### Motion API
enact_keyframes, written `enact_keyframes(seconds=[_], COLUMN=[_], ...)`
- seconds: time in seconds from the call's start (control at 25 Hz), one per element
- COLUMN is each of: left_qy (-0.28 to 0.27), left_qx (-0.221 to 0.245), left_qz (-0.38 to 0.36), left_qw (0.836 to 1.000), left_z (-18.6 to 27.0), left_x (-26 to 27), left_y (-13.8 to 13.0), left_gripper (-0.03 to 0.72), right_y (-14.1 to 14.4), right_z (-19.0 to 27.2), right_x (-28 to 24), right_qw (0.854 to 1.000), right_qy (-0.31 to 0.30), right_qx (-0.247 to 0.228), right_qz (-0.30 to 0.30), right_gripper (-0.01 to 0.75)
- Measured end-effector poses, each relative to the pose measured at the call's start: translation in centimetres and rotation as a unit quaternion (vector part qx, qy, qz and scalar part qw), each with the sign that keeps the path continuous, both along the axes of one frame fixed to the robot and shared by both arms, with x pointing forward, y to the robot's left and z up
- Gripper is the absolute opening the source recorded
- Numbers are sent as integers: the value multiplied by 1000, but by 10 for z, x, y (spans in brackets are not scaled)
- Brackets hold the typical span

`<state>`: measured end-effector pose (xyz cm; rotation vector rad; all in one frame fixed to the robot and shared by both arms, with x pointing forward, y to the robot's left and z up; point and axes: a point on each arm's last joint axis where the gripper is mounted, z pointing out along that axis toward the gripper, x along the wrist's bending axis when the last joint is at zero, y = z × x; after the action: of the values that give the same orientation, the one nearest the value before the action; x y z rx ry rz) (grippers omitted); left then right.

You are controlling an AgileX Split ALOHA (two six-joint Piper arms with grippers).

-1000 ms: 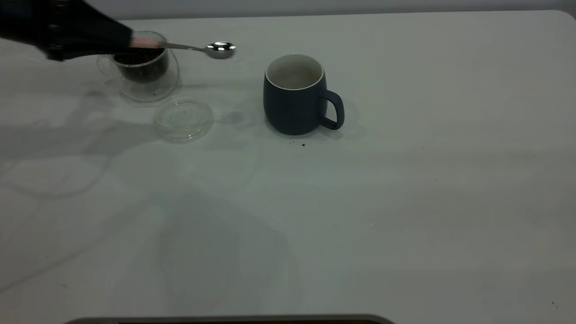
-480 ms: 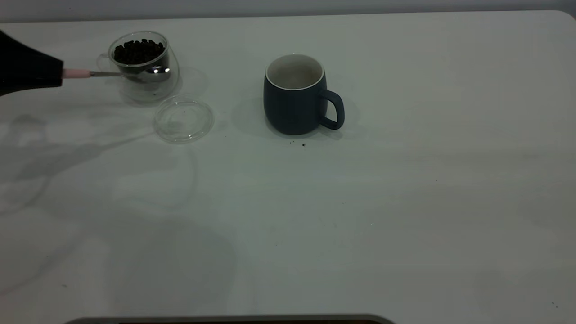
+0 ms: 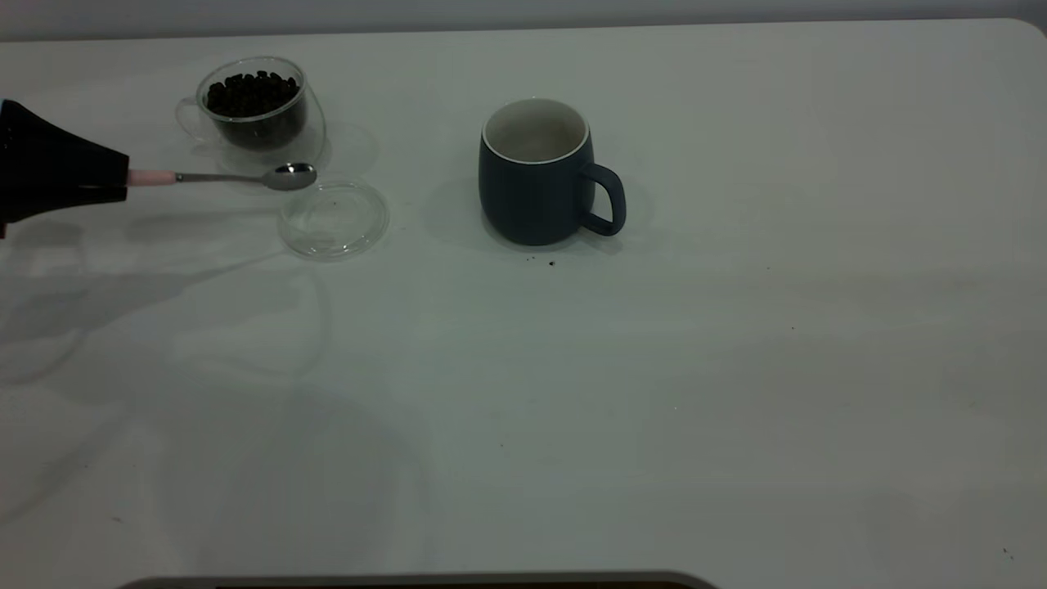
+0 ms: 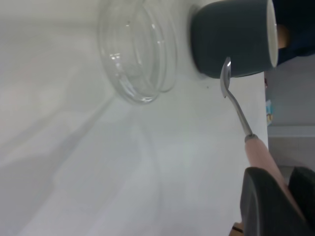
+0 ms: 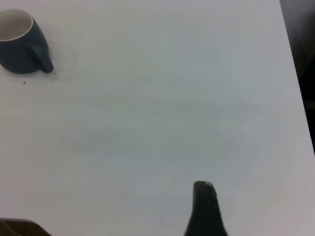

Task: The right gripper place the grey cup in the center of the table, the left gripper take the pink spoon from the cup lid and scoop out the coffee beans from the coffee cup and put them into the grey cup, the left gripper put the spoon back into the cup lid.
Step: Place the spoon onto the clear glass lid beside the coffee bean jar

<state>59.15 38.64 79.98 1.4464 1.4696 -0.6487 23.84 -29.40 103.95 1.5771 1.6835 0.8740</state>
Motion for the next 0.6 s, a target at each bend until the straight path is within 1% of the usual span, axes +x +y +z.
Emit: enact_keyframes(seconds=[0.32, 0.6], left_qy=[5, 6], left_qx=[39, 67], left_qz=[27, 37], left_qw=[999, 997], left_z=[-9, -16], left_x=[4, 14], left_y=[3, -13], left_gripper=[126, 126], right_y=[0, 0], right_z=[0, 0], right_x=[0, 0], right_qw=[1000, 1000], right_qy=[0, 0], right_qx=[0, 0], right_qz=[0, 0], right_gripper=[591, 591])
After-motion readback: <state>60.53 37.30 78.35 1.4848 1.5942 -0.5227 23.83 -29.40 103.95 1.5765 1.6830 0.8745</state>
